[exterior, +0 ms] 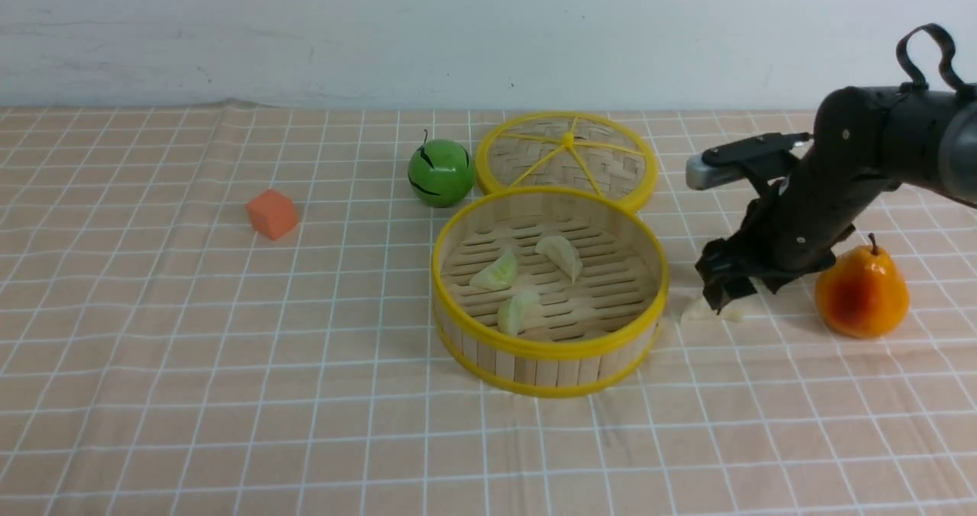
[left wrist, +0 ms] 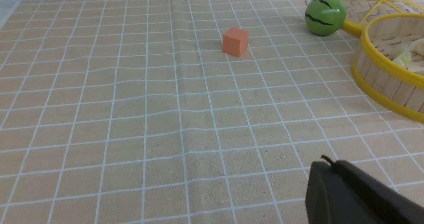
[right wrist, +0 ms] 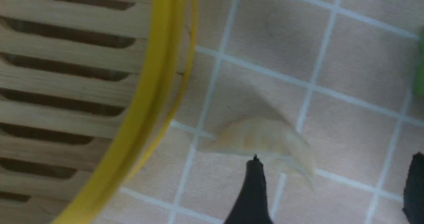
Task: Put the dumplings into the steamer on the table with the brown tablecloth.
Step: 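Reach for and grasp a dumpling lying on the table beside the steamer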
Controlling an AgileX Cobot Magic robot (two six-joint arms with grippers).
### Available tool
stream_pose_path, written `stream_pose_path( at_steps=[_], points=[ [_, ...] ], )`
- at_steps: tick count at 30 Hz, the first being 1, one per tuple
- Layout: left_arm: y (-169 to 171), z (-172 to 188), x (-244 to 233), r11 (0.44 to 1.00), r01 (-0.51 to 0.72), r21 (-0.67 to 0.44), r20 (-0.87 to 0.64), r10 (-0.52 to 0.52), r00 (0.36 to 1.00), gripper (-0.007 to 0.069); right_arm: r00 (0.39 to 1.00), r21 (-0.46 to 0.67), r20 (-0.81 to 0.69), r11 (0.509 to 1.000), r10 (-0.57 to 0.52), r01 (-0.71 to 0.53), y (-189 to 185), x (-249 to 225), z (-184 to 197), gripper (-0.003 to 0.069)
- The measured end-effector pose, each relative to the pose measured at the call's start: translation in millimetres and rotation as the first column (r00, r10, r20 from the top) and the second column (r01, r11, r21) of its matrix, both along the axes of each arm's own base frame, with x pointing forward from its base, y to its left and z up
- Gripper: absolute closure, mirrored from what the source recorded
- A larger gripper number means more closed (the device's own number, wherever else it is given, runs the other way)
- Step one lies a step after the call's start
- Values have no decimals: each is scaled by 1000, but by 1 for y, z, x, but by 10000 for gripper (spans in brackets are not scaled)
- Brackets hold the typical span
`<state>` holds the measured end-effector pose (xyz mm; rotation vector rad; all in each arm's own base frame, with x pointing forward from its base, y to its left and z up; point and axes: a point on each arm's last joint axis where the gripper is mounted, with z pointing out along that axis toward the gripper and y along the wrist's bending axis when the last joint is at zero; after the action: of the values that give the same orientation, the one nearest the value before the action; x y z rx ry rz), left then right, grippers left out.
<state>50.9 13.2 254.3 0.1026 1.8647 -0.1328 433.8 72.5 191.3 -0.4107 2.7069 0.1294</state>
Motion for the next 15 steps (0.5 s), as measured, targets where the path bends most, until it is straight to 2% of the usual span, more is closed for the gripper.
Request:
stream_pose_path(
  at_steps=[3, 8, 12, 15],
  points=[
    [0, 0, 0, 1000, 0, 0, 0, 0, 1000, 639, 999, 45, 0, 998, 40, -40, 9, 2, -8, 96],
    [0, 0, 0, 1000, 0, -1, 0, 0, 1000, 639, 995, 55, -55, 995, 83, -80, 13, 2, -28, 112],
    [0, 0, 0, 1000, -1, 0, 0, 1, 1000, 638, 991, 40, -54, 992, 119, -117, 13, 3, -29, 170],
    [0, 0, 0, 1000, -2, 0, -1, 2, 1000, 638, 985, 14, -45, 986, 168, -168, 11, 3, -29, 304]
  ],
)
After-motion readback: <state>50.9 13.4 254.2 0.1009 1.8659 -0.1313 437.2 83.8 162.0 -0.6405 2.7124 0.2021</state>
